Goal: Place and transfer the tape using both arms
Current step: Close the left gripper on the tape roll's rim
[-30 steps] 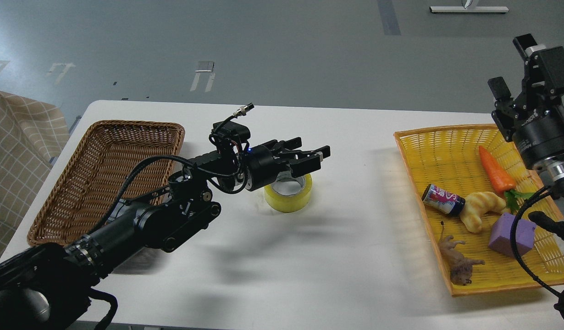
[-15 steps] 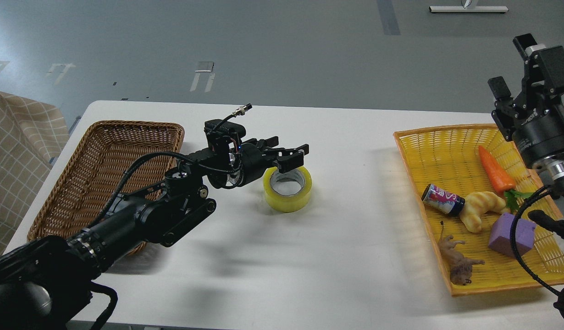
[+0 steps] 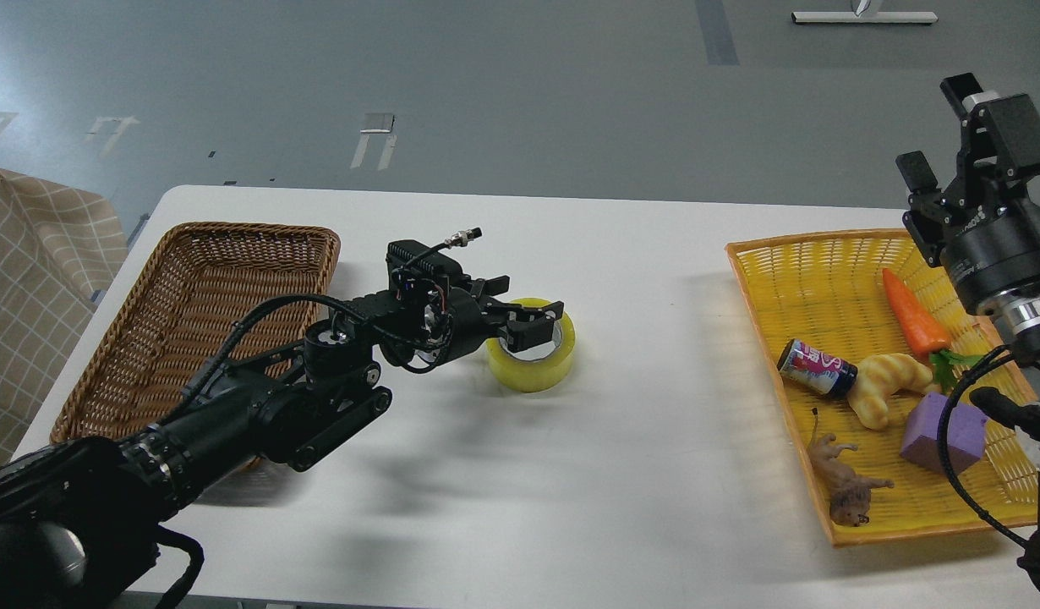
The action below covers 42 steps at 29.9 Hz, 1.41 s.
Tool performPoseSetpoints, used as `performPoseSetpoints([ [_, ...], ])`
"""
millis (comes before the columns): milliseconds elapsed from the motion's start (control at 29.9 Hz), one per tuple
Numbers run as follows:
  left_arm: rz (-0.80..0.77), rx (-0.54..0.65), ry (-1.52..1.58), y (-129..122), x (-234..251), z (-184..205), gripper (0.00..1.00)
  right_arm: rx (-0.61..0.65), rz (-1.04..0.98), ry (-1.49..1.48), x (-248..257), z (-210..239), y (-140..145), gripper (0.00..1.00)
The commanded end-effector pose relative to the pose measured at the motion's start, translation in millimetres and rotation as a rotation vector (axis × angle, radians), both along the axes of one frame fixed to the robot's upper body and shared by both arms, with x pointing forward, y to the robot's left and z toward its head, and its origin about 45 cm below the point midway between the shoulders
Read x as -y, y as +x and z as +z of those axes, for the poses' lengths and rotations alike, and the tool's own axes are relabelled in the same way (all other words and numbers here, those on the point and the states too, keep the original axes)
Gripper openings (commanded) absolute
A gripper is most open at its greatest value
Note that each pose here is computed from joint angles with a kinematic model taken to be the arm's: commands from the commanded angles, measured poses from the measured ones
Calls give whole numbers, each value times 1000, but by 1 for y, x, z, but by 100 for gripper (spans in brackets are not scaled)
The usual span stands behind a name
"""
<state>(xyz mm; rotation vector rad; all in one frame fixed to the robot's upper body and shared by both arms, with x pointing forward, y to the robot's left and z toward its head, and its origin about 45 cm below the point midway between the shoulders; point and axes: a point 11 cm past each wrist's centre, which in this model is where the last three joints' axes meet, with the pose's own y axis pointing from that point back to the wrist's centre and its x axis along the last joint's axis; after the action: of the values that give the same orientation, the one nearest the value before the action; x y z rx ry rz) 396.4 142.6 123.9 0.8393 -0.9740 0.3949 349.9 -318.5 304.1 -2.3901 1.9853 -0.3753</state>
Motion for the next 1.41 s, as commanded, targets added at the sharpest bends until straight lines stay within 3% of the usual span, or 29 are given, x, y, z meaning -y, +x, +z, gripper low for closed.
performPoseSetpoints([
  [0,39,-3,45,4,-25,-5,98,0,-1,3,1,0,0,100],
  [268,58,61,44,14,-38,6,98,-16,14,31,-9,-8,-1,100],
  [569,39,44,5,6,-20,2,98,-25,10,39,-9,-12,-1,100],
  [1372,89,-11,50,-4,-47,-24,98,-31,3,45,-8,-14,-1,100],
])
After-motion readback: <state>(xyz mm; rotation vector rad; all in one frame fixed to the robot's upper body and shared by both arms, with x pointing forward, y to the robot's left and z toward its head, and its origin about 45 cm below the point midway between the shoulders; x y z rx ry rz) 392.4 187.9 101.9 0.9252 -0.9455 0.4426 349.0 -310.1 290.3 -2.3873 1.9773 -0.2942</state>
